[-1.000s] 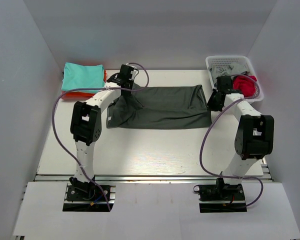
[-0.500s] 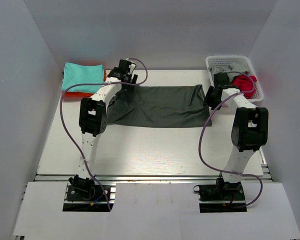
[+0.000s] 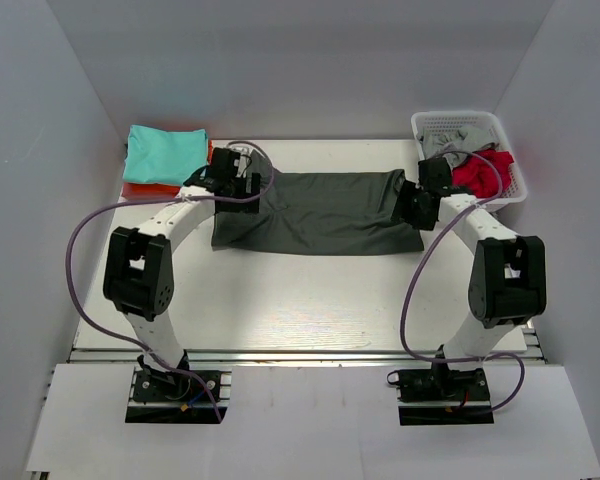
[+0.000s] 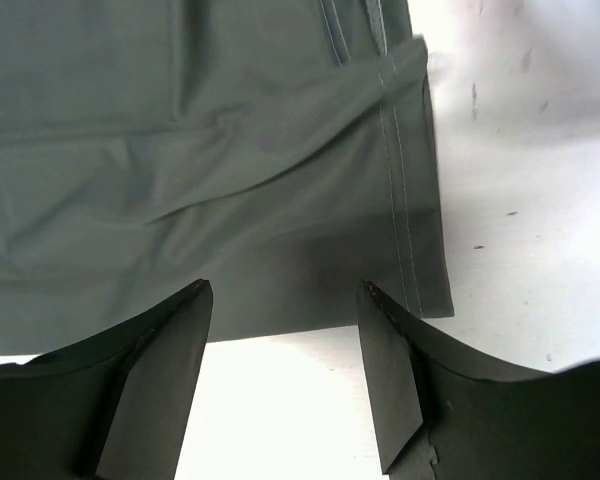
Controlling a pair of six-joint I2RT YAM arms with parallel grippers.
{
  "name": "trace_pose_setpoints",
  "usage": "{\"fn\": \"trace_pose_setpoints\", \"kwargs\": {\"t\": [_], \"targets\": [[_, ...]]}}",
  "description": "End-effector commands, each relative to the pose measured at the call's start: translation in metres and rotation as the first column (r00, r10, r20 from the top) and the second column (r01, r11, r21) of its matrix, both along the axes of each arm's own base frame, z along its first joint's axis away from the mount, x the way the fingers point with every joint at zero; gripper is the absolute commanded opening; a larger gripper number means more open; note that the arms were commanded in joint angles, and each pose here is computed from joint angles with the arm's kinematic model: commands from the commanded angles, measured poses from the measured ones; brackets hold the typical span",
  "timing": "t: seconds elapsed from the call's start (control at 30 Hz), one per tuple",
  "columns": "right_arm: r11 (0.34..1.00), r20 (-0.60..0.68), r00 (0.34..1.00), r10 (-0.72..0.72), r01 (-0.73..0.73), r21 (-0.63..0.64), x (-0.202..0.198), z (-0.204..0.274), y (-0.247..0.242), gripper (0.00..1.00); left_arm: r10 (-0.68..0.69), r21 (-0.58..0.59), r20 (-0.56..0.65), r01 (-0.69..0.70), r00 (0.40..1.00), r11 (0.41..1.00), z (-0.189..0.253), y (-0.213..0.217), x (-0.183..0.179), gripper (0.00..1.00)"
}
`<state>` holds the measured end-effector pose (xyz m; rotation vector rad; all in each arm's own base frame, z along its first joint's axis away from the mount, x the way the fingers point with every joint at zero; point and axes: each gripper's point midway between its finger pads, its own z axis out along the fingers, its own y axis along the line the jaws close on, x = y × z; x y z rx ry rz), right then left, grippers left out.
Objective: Fold and stack the t-shirts
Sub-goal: Fold the flattened tshirt in 1/3 of the way
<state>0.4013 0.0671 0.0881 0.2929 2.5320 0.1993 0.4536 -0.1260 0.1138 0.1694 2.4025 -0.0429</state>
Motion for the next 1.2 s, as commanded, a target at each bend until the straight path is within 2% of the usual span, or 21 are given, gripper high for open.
{"fn": "trace_pose_setpoints", "kwargs": {"t": [0.0, 0.23, 0.43, 0.63, 0.77, 0.8, 0.83, 0.87, 0.93, 0.97, 1.03, 1.1, 1.17], "targets": [[1.0, -0.011, 1.0, 0.014, -0.014, 0.028, 0.002, -0.013, 0.006, 0.66, 0.005, -0.106, -0.007, -0.006, 1.0, 0.994, -0.014, -0.013, -0.014, 1.0], [0.999, -0.055, 0.998, 0.004, -0.001, 0.041, 0.003, -0.049, 0.005, 0.66, 0.07, -0.054, -0.157, -0.079, 0.985, 0.995, -0.082, 0.008, -0.042, 1.0], [0.999, -0.11, 0.993, -0.031, 0.033, 0.016, -0.014, -0.074, -0.002, 0.66, 0.174, -0.055, -0.237, -0.192, 0.956, 0.98, -0.113, 0.033, -0.046, 1.0], [0.998, -0.201, 0.978, -0.056, 0.06, 0.017, -0.052, -0.098, -0.008, 0.64, 0.189, -0.117, -0.281, -0.23, 0.941, 0.966, -0.107, 0.036, -0.057, 1.0], [0.997, -0.238, 0.97, -0.053, 0.065, 0.043, -0.091, -0.098, -0.005, 0.63, 0.197, -0.125, -0.413, -0.27, 0.889, 0.955, -0.121, 0.036, -0.112, 1.0], [0.997, -0.253, 0.966, -0.058, 0.071, 0.043, -0.1, -0.099, -0.005, 0.63, 0.195, -0.144, -0.404, -0.273, 0.894, 0.951, -0.11, 0.035, -0.12, 1.0], [0.997, -0.304, 0.951, -0.057, 0.07, 0.033, -0.126, -0.11, -0.007, 0.63, 0.183, -0.153, -0.433, -0.272, 0.883, 0.95, -0.109, 0.031, -0.136, 1.0], [0.997, -0.279, 0.959, -0.057, 0.071, 0.039, -0.13, -0.098, -0.007, 0.63, 0.208, -0.139, -0.475, -0.307, 0.855, 0.942, -0.115, 0.034, -0.158, 1.0], [0.997, -0.338, 0.941, -0.005, 0.03, 0.069, -0.163, -0.104, 0.0, 0.62, 0.179, -0.163, -0.509, -0.299, 0.842, 0.94, -0.098, 0.029, -0.188, 1.0], [0.997, -0.31, 0.951, 0.02, 0.004, 0.078, -0.169, -0.091, 0.002, 0.62, 0.199, -0.146, -0.546, -0.326, 0.814, 0.934, -0.101, 0.033, -0.208, 1.0], [0.997, -0.285, 0.958, 0.041, -0.02, 0.077, -0.177, -0.08, 0.003, 0.62, 0.203, -0.136, -0.555, -0.329, 0.806, 0.935, -0.084, 0.039, -0.233, 1.0], [0.993, -0.221, 0.972, 0.078, -0.055, 0.108, -0.178, -0.059, 0.01, 0.63, 0.232, -0.12, -0.534, -0.344, 0.813, 0.931, -0.071, 0.046, -0.24, 1.0], [0.991, -0.156, 0.984, 0.089, -0.071, 0.117, -0.167, -0.042, 0.016, 0.64, 0.254, -0.138, -0.434, -0.343, 0.864, 0.929, -0.044, 0.05, -0.224, 1.0]]}}
